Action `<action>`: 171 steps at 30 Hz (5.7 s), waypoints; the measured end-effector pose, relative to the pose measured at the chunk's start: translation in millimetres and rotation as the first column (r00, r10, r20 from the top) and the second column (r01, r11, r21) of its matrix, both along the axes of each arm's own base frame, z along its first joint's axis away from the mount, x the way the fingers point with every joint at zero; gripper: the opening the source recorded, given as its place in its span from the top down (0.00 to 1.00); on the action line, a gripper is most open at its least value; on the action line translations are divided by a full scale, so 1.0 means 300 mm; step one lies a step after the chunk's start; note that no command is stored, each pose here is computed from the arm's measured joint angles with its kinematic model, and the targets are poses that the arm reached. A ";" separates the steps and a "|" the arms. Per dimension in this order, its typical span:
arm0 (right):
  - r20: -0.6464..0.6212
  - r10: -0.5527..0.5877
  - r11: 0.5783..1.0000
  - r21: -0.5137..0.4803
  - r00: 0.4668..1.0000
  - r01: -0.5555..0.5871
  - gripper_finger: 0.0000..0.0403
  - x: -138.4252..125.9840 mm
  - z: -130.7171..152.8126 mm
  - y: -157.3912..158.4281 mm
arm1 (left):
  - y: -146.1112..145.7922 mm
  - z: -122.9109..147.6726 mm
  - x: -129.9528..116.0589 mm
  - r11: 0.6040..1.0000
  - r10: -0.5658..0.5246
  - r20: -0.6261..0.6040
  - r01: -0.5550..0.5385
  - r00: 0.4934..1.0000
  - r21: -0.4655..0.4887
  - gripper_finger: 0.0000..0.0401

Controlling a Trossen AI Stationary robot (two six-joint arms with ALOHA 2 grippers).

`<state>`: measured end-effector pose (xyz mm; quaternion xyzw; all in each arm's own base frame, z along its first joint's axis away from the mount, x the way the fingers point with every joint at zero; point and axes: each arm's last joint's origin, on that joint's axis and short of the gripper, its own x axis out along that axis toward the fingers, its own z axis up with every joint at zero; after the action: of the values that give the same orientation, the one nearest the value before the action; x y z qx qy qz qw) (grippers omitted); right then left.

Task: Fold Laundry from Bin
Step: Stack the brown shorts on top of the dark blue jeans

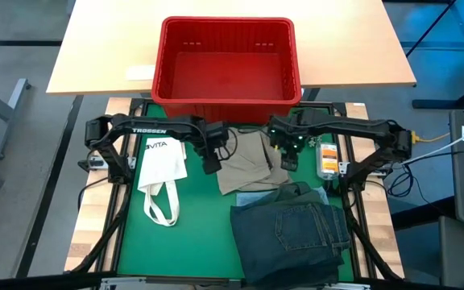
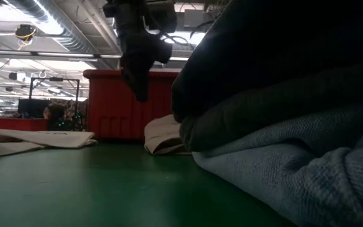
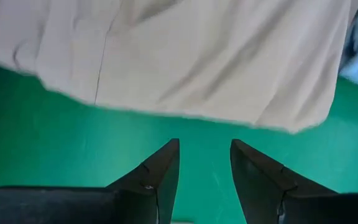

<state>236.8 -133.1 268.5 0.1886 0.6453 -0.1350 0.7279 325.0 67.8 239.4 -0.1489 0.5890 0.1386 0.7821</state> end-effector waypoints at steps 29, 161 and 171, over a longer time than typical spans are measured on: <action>0.269 -0.443 0.894 0.063 0.855 0.443 0.48 -0.158 -0.255 -0.044 | -0.087 -0.138 -0.229 0.976 0.213 0.310 -0.191 0.927 -0.100 0.66; 0.366 -0.381 0.920 0.238 0.849 0.310 0.96 -0.016 -0.465 -0.131 | 0.012 -0.348 -0.127 0.798 0.584 0.377 -0.593 0.719 -0.106 0.59; 0.418 -0.368 0.922 0.279 0.831 0.268 0.96 -0.004 -0.457 -0.135 | -0.011 -0.311 -0.126 0.819 0.560 0.404 -0.557 0.723 -0.137 0.96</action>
<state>235.5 -173.5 131.4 0.3955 0.4228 -0.1377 0.8037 287.0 64.6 146.1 -0.3480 0.3314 0.3296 0.8127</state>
